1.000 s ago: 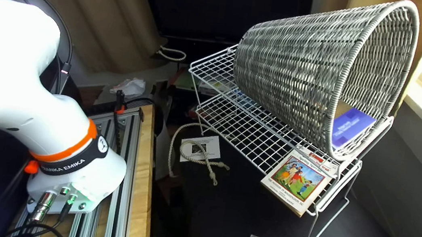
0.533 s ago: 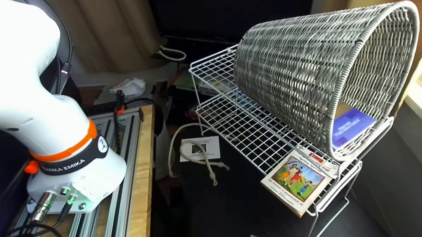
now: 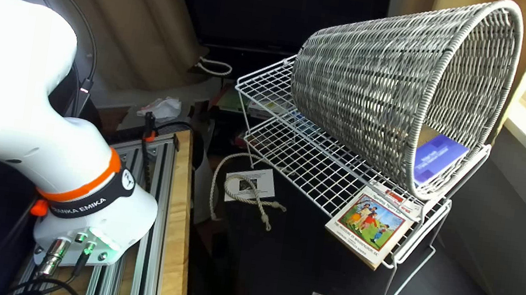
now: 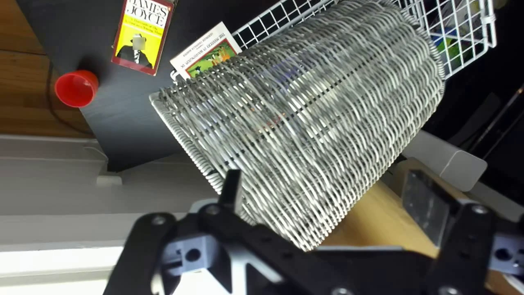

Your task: Place the basket upright

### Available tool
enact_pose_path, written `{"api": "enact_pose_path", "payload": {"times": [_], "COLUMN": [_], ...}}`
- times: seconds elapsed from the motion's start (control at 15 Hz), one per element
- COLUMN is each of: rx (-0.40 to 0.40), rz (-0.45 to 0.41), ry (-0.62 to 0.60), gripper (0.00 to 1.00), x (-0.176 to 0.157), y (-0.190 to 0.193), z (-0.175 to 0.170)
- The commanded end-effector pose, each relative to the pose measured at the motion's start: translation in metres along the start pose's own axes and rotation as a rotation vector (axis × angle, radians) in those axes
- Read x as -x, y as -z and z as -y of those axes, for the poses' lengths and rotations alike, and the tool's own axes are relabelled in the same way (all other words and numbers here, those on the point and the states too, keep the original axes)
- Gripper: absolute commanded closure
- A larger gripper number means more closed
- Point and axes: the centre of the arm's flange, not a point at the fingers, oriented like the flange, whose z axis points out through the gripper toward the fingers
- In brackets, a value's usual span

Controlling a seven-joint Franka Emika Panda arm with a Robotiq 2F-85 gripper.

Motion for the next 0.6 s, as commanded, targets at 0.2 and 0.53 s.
{"api": "enact_pose_path", "payload": {"times": [0.2, 0.53], "rx": [-0.103, -0.167], "rz": [0.050, 0.073], "ry": [0.132, 0.217], "gripper": [0.00, 0.00], "x": [-0.036, -0.056], "y": [-0.014, -0.032], "z": [-0.043, -0.063]}}
